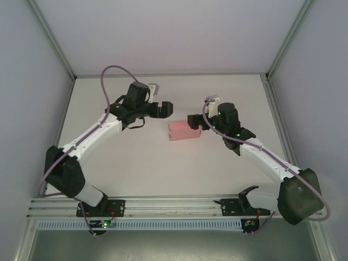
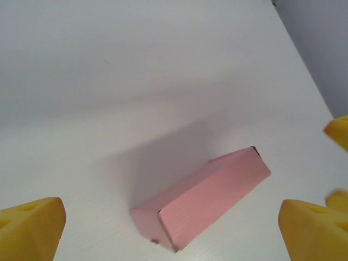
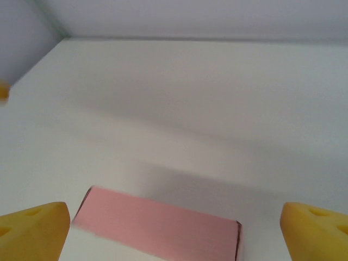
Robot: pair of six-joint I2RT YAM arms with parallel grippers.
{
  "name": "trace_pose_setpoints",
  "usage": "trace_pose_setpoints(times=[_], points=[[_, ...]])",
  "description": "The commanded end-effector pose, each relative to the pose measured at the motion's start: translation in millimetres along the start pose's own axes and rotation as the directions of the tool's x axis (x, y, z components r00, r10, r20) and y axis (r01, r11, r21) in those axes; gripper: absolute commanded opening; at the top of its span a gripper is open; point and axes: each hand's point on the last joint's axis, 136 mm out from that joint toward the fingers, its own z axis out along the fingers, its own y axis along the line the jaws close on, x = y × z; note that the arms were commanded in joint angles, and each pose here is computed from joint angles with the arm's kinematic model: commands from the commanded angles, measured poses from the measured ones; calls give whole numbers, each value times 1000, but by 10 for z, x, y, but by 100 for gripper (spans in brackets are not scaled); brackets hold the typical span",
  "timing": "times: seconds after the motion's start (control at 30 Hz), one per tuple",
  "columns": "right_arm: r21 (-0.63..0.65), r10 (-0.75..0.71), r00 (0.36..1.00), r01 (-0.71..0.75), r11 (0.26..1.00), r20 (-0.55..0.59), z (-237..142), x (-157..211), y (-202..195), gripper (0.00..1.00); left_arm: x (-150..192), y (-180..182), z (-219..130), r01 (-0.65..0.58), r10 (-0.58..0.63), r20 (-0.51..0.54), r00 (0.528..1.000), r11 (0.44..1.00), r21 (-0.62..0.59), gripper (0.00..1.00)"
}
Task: Assemble paper box
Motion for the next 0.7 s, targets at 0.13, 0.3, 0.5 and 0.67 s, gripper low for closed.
trace_pose_setpoints(times=[0.13,0.3,0.5,0.67], points=[[-606,-744,661,632,483,98,-250,409,834,98,298,927,-492,63,-53,37,998,921,-385,100],[-696,-843,537,612,375,18,-8,437,676,98,707,1485,-767,164,-160,56,985,814,-557,100],[-784,-877,454,482,390,-158,295,667,464,98,1008,1705,-951,241,-235,90,968,770,-591,100],[-700,-882,356,543,464,-308,691,845,101,98,1029,1702,-1014,267,-237,128,963,778,-568,100]])
